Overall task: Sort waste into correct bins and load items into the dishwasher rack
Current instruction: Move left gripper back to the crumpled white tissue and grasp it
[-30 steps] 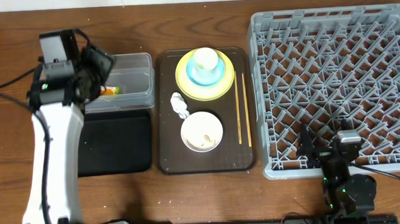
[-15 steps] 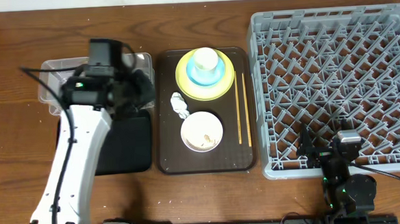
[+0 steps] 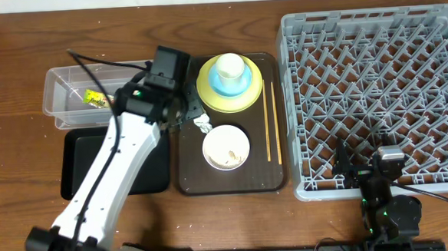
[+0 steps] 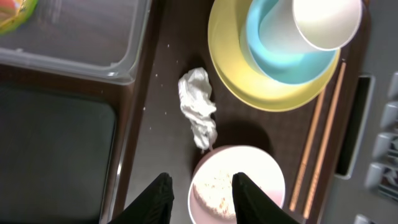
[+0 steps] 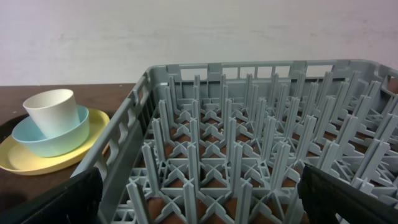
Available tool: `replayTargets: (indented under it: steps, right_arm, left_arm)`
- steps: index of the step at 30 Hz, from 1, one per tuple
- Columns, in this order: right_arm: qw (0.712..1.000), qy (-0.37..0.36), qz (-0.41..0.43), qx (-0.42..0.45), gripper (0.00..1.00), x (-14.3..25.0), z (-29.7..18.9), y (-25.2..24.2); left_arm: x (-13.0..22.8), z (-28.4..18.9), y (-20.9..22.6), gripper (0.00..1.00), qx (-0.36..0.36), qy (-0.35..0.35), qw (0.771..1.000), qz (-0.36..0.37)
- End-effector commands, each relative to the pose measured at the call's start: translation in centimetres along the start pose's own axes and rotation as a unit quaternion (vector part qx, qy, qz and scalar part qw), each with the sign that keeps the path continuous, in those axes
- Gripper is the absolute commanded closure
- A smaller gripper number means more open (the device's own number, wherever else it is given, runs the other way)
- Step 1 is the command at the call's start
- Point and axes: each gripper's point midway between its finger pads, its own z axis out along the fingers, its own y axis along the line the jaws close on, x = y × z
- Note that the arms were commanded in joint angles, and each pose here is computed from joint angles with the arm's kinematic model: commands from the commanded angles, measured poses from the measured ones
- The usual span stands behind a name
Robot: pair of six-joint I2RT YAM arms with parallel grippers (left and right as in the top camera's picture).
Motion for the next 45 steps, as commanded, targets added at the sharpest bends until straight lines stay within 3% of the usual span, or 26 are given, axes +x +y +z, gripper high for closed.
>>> replayTargets:
  steps: [1, 4, 24, 45]
  right_arm:
    - [1.000, 0.001, 0.007, 0.005, 0.01, 0.1, 0.0, -0.3]
    - [1.000, 0.001, 0.007, 0.005, 0.01, 0.1, 0.0, -0.3]
    - [1.000, 0.001, 0.007, 0.005, 0.01, 0.1, 0.0, -0.3]
    - [1.000, 0.001, 0.007, 0.005, 0.01, 0.1, 0.0, -0.3]
  left_arm:
    - [-0.2, 1.4, 0.1, 0.63, -0.022, -0.001, 1.000, 0.014]
    - [0.1, 2.9, -0.2, 0.58, -0.028, 0.011, 0.999, 0.019]
    - [0.4, 8.4, -0.2, 0.52, -0.048, 0.041, 0.998, 0.021]
    - [0.7, 12.9, -0.2, 0.51, -0.058, 0.056, 0.996, 0.041]
